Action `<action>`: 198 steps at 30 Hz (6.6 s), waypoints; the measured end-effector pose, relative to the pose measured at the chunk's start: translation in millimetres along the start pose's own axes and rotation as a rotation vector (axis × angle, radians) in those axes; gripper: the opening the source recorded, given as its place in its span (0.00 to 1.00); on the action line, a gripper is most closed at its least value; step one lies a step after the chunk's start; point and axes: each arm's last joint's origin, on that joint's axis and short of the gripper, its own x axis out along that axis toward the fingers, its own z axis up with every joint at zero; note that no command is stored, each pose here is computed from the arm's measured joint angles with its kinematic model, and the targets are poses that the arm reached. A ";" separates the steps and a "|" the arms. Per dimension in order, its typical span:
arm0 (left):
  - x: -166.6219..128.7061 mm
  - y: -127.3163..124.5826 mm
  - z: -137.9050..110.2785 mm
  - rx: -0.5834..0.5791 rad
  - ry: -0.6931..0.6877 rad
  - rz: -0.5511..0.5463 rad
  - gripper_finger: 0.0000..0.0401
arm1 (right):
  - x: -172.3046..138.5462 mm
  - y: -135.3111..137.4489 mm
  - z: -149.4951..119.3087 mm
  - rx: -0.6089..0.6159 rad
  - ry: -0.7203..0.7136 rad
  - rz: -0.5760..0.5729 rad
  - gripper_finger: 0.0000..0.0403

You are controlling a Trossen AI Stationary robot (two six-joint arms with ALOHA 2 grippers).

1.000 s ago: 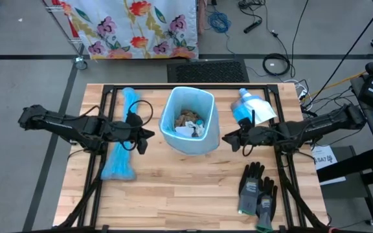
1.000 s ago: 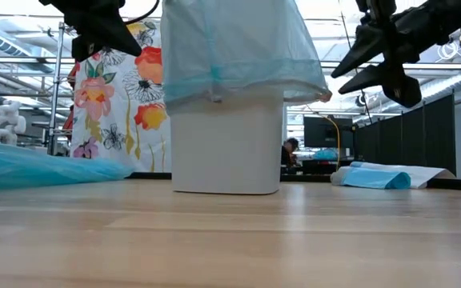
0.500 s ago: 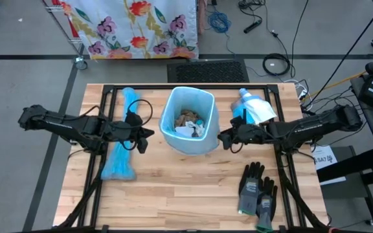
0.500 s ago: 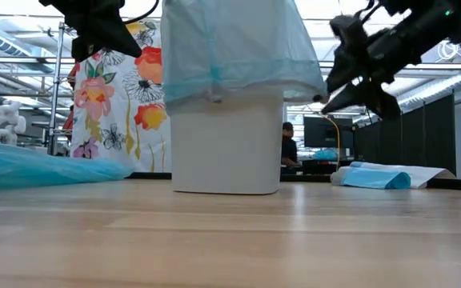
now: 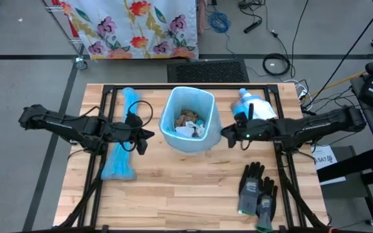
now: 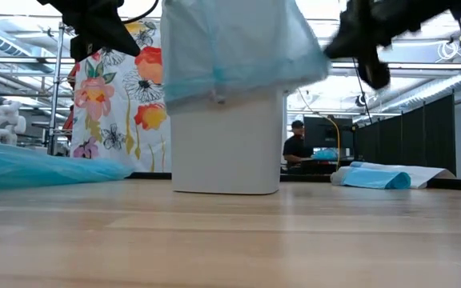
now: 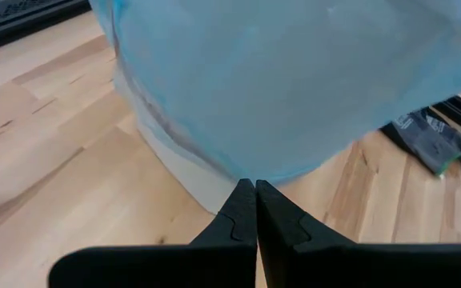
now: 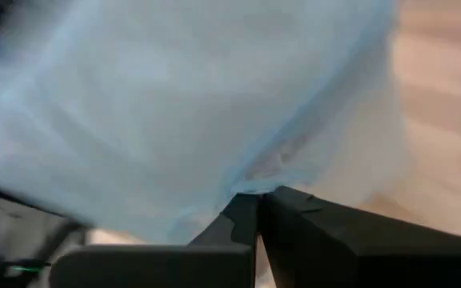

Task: Place trash/remove bag and relplace
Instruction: Remove the blue trash bag from the white trash bin

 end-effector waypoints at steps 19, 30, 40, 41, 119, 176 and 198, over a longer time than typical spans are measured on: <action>0.0 -0.7 2.9 0.024 -0.050 0.021 0.00 | -18.0 103.1 120.2 -0.284 -0.252 0.158 0.00; 4.1 -2.5 4.0 0.060 -0.074 0.042 0.00 | -18.9 112.8 118.7 -0.340 -0.144 0.122 0.00; 16.1 -4.8 -0.1 0.115 -0.035 0.074 0.00 | -19.9 117.0 129.7 -0.342 -0.243 0.173 0.00; 17.3 -4.8 -0.4 0.117 -0.031 0.078 0.00 | -20.0 117.6 131.5 -0.343 -0.256 0.183 0.00; 49.4 -21.7 31.5 0.145 -0.232 -0.144 0.00 | 29.2 111.7 102.0 -0.137 0.165 0.211 0.00; 49.5 -21.6 31.5 0.137 -0.234 -0.141 0.00 | -18.6 102.4 123.2 -0.193 0.066 0.189 0.00; 49.5 -16.6 32.4 0.116 -0.283 -0.010 0.00 | -33.5 119.9 162.5 -0.379 -0.221 0.566 0.00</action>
